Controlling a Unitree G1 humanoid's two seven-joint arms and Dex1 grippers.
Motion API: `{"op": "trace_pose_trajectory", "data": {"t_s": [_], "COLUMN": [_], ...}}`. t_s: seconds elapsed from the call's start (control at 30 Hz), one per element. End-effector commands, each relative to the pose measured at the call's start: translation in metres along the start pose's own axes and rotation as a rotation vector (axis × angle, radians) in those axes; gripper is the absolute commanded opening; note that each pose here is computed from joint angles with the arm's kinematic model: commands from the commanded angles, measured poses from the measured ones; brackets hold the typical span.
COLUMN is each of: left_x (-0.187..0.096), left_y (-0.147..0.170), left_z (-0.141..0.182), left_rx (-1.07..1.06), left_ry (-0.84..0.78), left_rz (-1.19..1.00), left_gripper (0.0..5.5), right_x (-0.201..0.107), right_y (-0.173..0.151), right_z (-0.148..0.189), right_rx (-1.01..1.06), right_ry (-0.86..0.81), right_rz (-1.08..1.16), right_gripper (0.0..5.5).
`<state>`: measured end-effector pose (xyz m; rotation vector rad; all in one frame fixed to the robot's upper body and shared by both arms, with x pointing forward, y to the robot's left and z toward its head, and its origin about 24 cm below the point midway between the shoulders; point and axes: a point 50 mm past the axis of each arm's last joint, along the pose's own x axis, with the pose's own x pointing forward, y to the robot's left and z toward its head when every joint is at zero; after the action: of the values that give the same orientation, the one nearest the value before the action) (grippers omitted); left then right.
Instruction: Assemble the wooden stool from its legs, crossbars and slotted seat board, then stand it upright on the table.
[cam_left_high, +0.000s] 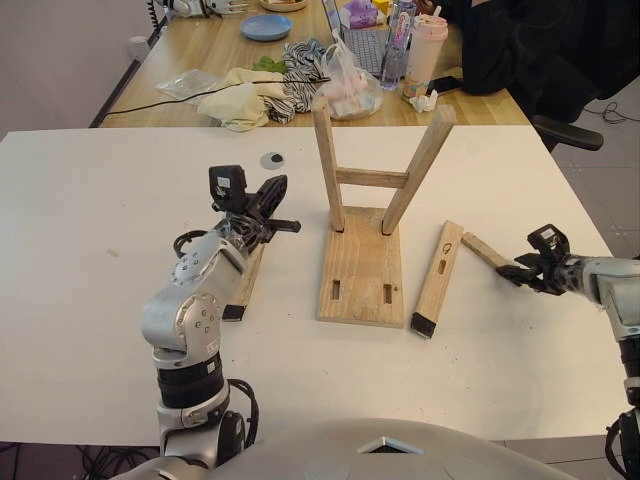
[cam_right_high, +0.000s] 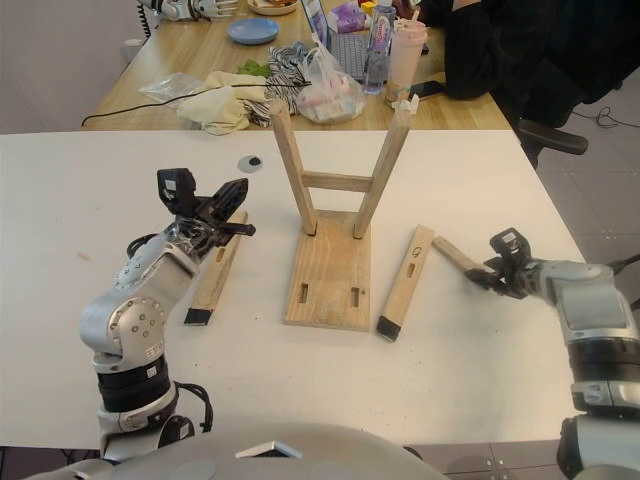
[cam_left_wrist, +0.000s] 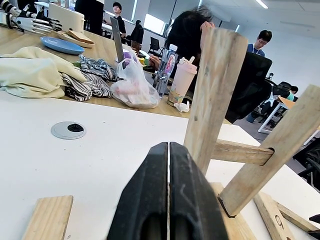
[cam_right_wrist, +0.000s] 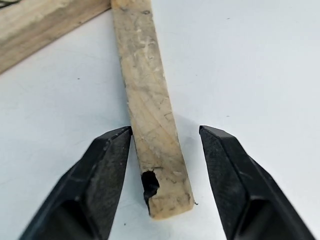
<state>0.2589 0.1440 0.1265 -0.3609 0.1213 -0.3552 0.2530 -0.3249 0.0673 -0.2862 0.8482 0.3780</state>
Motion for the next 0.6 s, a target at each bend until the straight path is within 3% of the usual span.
{"op": "trace_pose_trajectory", "data": {"t_s": [0.03, 0.2, 0.33, 0.4, 0.5, 0.6], "left_x": [0.003, 0.001, 0.004, 0.005, 0.003, 0.003], "left_y": [0.0, -0.01, -0.027, -0.035, -0.045, -0.055], "left_z": [0.0, 0.018, 0.011, 0.017, 0.03, 0.048], "left_rx": [-0.043, -0.175, -0.19, -0.217, -0.255, -0.278], "left_ry": [-0.038, -0.205, -0.179, -0.211, -0.264, -0.332], "left_rz": [0.034, -0.068, -0.187, -0.259, -0.381, -0.483], "left_gripper": [0.0, 0.0, 0.42, 0.69, 1.09, 1.54], "right_x": [-0.001, 0.003, 0.008, 0.006, -0.025, -0.056], "right_y": [0.001, 0.007, -0.005, -0.026, -0.042, 0.011], "right_z": [-0.015, -0.048, -0.031, 0.002, 0.097, 0.184], "right_rx": [0.022, 0.041, 0.063, 0.008, -0.116, -0.303], "right_ry": [0.093, 0.202, 0.051, -0.144, -0.614, -1.033], "right_rz": [0.081, 0.132, 0.007, -0.154, -0.355, -0.169], "right_gripper": [2.25, 1.51, 1.29, 1.29, 1.29, 1.29]}}
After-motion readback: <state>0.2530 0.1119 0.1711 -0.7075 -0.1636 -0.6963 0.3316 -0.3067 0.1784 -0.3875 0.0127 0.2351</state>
